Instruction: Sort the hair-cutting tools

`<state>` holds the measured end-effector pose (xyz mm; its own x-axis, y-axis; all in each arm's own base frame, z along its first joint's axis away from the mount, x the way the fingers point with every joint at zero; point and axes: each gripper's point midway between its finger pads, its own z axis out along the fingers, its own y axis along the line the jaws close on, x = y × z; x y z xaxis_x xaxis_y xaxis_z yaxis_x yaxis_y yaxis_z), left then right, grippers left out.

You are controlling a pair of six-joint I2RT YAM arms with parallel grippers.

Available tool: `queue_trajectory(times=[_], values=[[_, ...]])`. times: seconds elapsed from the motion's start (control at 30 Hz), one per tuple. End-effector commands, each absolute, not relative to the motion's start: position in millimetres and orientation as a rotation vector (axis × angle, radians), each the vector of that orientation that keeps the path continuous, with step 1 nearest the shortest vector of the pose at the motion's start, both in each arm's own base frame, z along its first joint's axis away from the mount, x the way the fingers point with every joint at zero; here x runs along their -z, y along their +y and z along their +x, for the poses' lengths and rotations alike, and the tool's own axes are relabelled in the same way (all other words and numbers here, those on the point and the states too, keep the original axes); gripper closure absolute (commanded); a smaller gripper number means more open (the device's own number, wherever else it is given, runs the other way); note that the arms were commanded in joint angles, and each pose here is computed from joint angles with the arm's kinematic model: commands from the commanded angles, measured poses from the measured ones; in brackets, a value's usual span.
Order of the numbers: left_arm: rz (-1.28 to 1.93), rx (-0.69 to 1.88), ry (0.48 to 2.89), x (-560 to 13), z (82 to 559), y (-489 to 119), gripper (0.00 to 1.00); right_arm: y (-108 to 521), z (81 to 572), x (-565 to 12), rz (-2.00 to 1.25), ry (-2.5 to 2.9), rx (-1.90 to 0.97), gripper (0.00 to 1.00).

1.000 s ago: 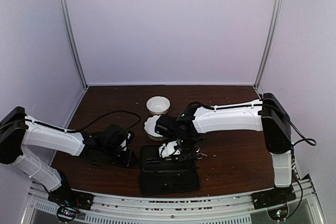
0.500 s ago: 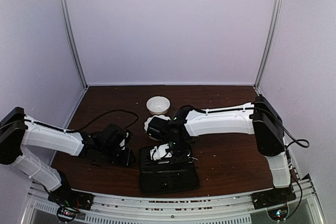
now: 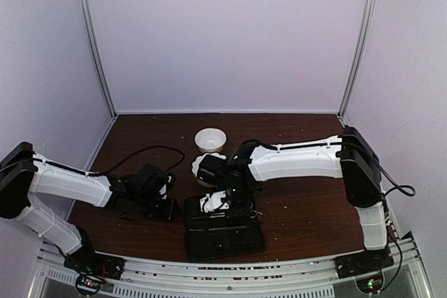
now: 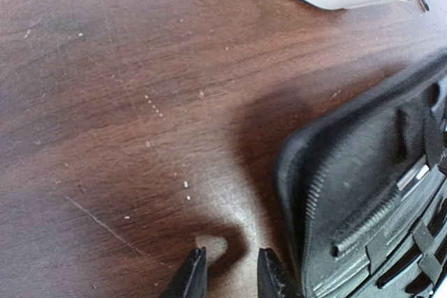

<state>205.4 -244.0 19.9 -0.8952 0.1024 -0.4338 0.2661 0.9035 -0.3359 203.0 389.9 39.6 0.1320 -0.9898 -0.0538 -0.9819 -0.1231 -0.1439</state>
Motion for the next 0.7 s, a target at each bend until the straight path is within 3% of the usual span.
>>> queue_trajectory(times=[0.0,0.47,0.67], values=[[0.300,0.448,2.759,2,189,-223,0.71,387,203,-78,-2.151,1.950,0.053,0.74],[0.325,0.472,2.759,-1,189,-228,0.72,341,222,-73,-2.082,2.038,0.075,0.77],[0.329,0.488,2.762,1,188,-230,0.75,340,226,-65,-2.062,2.028,0.044,0.74]])
